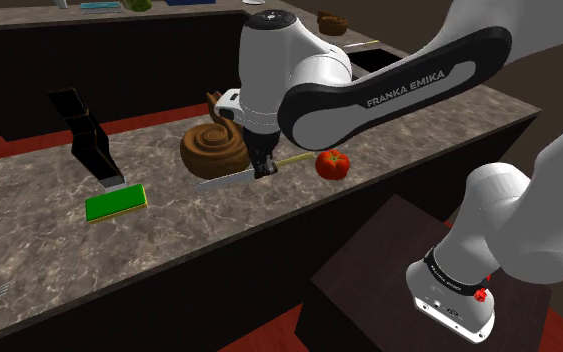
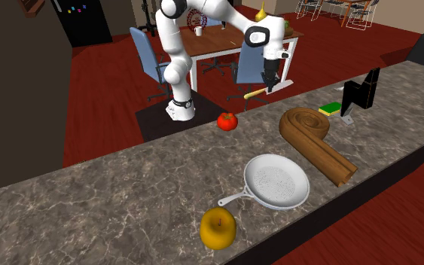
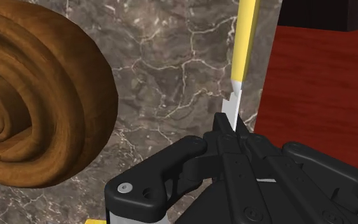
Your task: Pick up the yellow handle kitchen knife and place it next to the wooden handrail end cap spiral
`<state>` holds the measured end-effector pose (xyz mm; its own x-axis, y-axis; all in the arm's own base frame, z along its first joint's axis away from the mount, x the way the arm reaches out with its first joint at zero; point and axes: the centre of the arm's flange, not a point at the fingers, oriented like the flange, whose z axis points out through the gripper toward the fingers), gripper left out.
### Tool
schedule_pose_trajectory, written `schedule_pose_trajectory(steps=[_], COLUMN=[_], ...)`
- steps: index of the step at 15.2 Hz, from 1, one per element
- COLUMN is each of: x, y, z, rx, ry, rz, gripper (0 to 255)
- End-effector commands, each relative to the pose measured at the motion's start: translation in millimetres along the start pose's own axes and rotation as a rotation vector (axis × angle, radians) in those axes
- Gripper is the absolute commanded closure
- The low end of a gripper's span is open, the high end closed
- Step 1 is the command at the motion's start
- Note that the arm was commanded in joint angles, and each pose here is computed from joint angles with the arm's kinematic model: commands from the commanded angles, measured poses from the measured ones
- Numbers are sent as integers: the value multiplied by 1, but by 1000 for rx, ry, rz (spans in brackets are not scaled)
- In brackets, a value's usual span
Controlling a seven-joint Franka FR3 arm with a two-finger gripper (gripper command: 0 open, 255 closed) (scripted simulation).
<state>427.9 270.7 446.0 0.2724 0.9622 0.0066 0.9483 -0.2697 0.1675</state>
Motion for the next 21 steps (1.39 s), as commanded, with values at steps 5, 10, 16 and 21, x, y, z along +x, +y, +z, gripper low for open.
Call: schedule_pose_trajectory(steps=[5, 10, 16, 21], x=[0, 0, 0, 0], y=[-6, -10, -15, -18], z=[31, 57, 88, 105], rx=[0, 0, 0, 0], ry=[0, 0, 0, 0], rz=[0, 0, 0, 0], gripper=[255, 255, 255, 255])
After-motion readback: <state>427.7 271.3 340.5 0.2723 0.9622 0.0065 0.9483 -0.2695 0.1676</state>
